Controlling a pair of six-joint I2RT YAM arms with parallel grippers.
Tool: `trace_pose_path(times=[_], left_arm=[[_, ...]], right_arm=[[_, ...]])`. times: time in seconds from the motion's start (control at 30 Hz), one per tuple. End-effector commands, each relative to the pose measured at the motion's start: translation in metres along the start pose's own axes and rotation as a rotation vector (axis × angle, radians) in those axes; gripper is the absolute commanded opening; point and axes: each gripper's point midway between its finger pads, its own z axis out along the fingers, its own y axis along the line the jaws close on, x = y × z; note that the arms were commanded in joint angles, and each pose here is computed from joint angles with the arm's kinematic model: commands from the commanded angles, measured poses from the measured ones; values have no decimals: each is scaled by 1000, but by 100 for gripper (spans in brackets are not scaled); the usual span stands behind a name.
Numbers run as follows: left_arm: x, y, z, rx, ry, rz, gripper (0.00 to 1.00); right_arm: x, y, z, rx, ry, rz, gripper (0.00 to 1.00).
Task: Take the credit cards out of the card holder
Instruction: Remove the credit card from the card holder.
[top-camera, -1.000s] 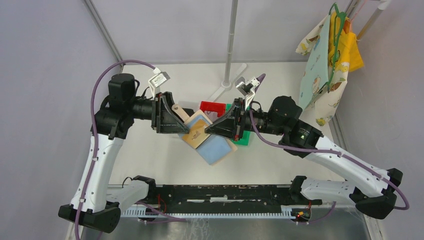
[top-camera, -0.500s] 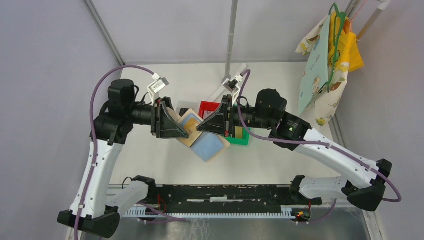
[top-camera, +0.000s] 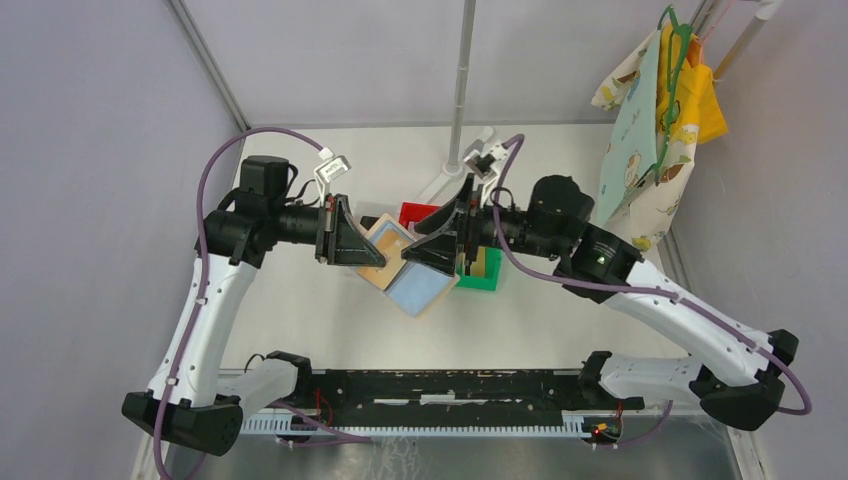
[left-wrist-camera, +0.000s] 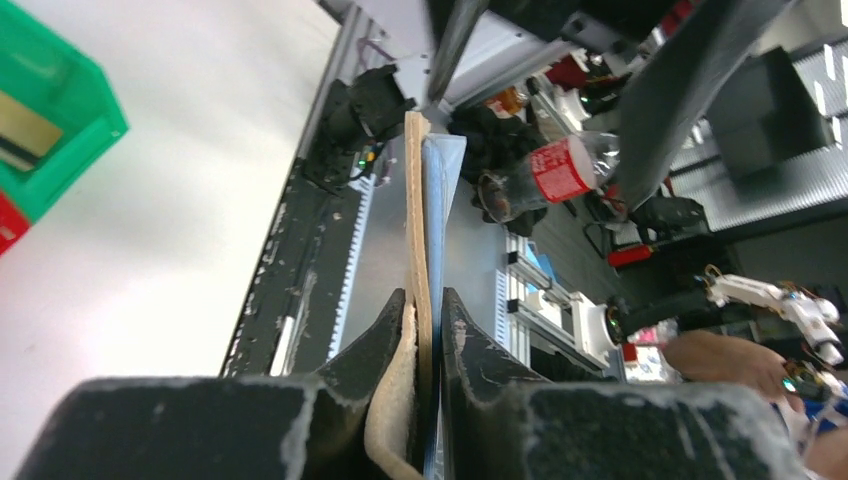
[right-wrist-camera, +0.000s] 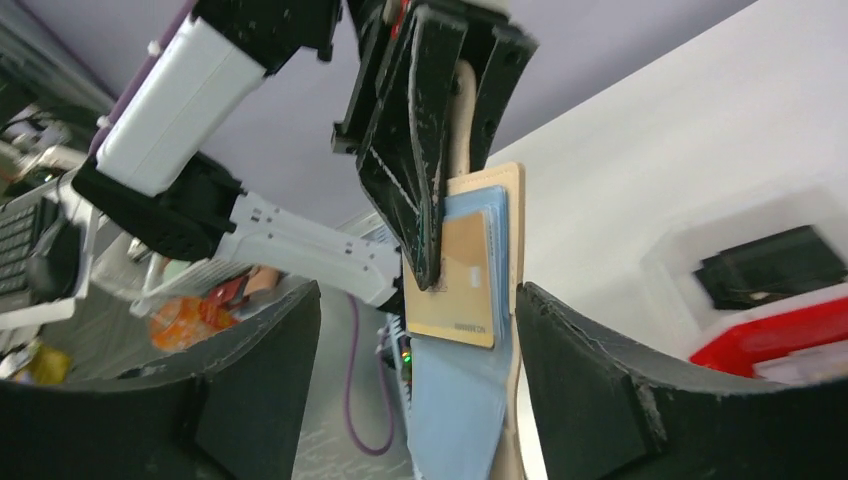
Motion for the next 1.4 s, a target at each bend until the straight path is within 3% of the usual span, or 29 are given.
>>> trace_pose_path(times=[0.0, 0.23, 0.37, 0.7, 1.1, 1.23, 1.37], left_arm=[[-14, 13, -4, -129, -37, 92, 5], [-36, 25, -9, -243, -131, 97, 6], [-42, 18, -10, -203, -147, 84, 6], [-43, -4, -7, -76, -123, 52, 9], [-40, -14, -8, -38, -113, 47, 13], [-39, -13, -8, -41, -114, 45, 14], [-35, -9, -7, -42, -108, 30, 24]], right_arm=[[-72, 14, -47, 80, -256, -101, 76], [-42, 34, -37, -140, -219, 52, 58], [-18, 27, -24, -204, -186, 141, 53], [12, 5, -2, -211, -138, 214, 51], [5, -8, 16, -199, -177, 249, 50], [-3, -6, 17, -220, -218, 259, 44], [-4, -10, 20, -230, -259, 307, 33]])
